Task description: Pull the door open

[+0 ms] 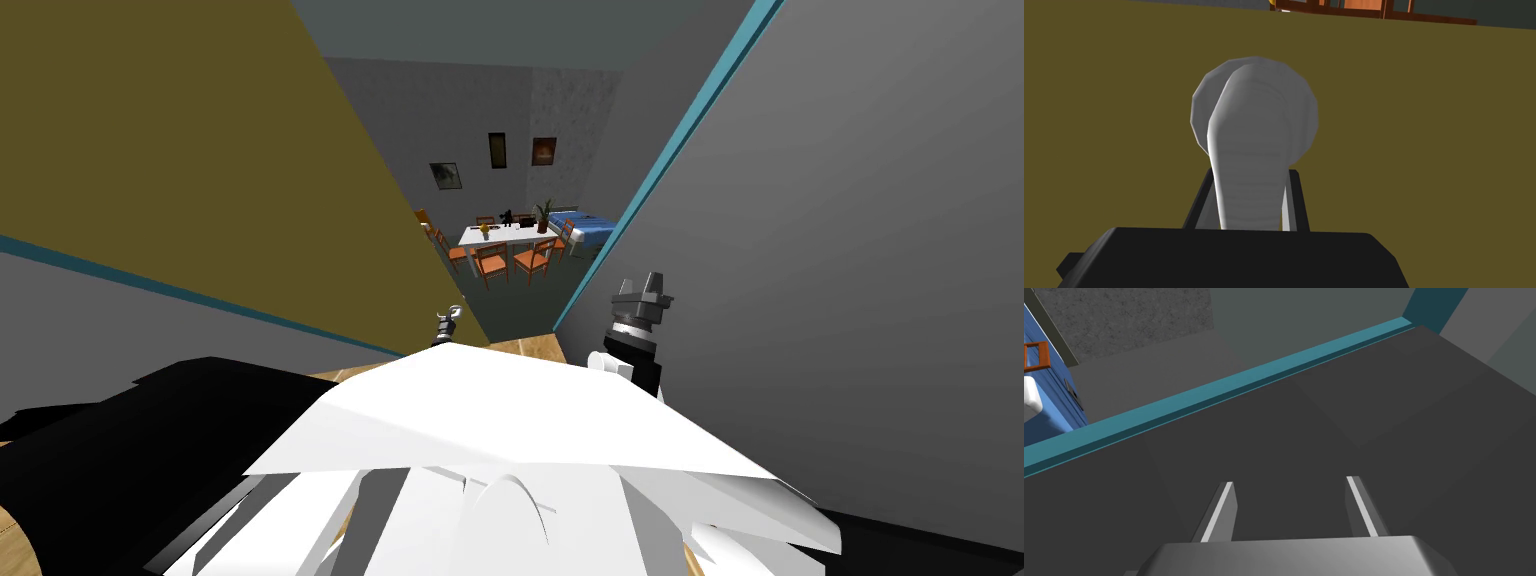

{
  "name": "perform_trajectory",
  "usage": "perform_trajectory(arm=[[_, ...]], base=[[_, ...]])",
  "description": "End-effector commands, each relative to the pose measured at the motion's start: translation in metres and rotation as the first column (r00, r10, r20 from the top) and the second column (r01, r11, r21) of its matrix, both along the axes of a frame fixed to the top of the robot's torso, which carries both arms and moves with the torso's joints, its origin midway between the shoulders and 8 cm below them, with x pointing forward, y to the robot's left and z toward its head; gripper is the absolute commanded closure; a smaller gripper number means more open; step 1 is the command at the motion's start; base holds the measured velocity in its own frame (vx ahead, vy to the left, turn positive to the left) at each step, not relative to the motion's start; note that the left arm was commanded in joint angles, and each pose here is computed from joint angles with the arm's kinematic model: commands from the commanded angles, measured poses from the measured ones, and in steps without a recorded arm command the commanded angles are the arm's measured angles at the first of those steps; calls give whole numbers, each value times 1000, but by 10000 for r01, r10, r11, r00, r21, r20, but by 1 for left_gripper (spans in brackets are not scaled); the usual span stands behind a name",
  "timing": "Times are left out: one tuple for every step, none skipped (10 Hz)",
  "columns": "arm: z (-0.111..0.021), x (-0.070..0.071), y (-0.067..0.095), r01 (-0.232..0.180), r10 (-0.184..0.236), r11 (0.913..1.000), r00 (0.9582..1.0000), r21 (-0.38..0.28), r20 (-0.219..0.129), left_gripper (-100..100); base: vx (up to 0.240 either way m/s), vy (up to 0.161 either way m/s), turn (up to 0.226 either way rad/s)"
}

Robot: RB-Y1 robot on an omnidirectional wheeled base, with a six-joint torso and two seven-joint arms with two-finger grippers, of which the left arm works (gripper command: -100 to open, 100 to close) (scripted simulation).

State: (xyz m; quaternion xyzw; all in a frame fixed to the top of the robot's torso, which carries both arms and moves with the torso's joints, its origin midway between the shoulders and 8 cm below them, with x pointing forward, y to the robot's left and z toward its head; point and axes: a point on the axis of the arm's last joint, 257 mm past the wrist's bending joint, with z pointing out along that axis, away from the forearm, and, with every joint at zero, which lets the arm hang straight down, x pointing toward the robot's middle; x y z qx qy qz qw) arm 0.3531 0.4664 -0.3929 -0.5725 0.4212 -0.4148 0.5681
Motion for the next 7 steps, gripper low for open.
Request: perform_trajectory(arm=[[1,0,1,-8,8,10000,10000,9,32,100],[1,0,1,-8,8,10000,10000,9,32,100],[0,-6,-2,184,-184,9998,9998,12,19,100],[0,-7,-2,236,-236,9997,9997,15,27,100],[0,-10,-3,348,-348,9994,9994,21,42,100],[1,-13,-4,473,-473,9989,9989,24,57,100],[1,-17,-5,603,-603,9982,9982,25,71,100]], base=[[0,0,0],[0,0,0],[-117,27,-150],[-182,20,-131],[-198,7,-104],[-226,27,-120],[-228,47,-155]])
